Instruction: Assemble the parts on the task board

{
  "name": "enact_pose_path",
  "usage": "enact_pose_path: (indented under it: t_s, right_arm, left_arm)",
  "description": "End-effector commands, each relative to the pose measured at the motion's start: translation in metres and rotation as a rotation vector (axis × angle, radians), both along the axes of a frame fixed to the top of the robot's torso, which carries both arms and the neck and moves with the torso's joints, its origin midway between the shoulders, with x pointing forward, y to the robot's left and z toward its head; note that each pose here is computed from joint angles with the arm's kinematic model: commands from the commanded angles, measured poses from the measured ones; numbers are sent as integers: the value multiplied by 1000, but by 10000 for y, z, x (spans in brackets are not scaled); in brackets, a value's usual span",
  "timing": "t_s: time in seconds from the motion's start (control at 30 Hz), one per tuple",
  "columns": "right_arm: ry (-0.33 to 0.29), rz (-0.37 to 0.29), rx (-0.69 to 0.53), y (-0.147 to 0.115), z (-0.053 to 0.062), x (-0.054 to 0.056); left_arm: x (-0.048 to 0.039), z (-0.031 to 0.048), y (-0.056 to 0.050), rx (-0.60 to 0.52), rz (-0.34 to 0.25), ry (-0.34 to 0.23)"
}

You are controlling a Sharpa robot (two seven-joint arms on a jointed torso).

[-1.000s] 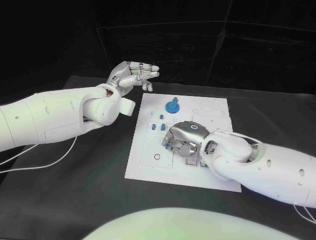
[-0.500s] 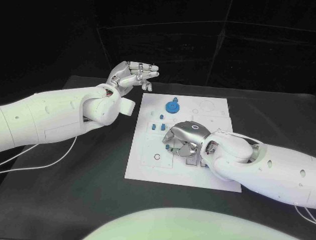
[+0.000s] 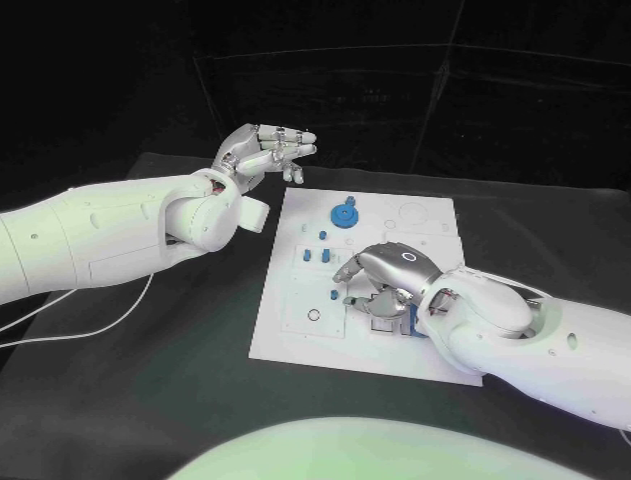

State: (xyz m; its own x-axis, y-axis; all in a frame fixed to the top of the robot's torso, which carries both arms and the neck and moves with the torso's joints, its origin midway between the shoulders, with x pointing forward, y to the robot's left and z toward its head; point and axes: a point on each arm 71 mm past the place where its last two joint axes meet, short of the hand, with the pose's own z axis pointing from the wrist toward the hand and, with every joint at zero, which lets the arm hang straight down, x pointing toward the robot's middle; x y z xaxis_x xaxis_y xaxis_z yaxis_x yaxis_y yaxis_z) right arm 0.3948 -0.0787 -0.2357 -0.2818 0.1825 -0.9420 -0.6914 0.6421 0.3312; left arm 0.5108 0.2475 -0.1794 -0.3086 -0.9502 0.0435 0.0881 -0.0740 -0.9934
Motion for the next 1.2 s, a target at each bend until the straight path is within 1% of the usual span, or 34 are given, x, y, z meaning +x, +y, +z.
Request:
enact_pose_path:
  t_s: [0.03, 0.13, 0.23, 0.33, 0.43, 0.53, 0.73, 0.97, 1.2]
  right_arm:
    - [-9, -64, 61, -124, 116, 0]
    - [14, -114, 65, -265, 209, 59]
    - [30, -168, 47, -405, 307, 182]
    - [19, -215, 23, -573, 436, 338]
    - [4, -231, 11, -687, 523, 412]
    - [-6, -245, -6, -769, 561, 454]
    - [-7, -256, -79, -841, 547, 507]
    - [42, -238, -183, -827, 466, 534]
    - [82, -207, -242, -764, 404, 541]
  left_arm:
    - [1, 14, 4, -10, -6, -6]
    - [2, 13, 9, -10, -5, -7]
    - [1, 13, 7, -10, -6, -6]
    - [4, 11, 2, -11, -7, -6]
    - [3, 7, -7, -13, -8, -4]
    - [4, 4, -5, -14, -3, -5]
    - [7, 2, -7, -15, 0, -7]
    - [8, 0, -15, -15, -1, -7]
    - [10, 0, -3, -15, 1, -7]
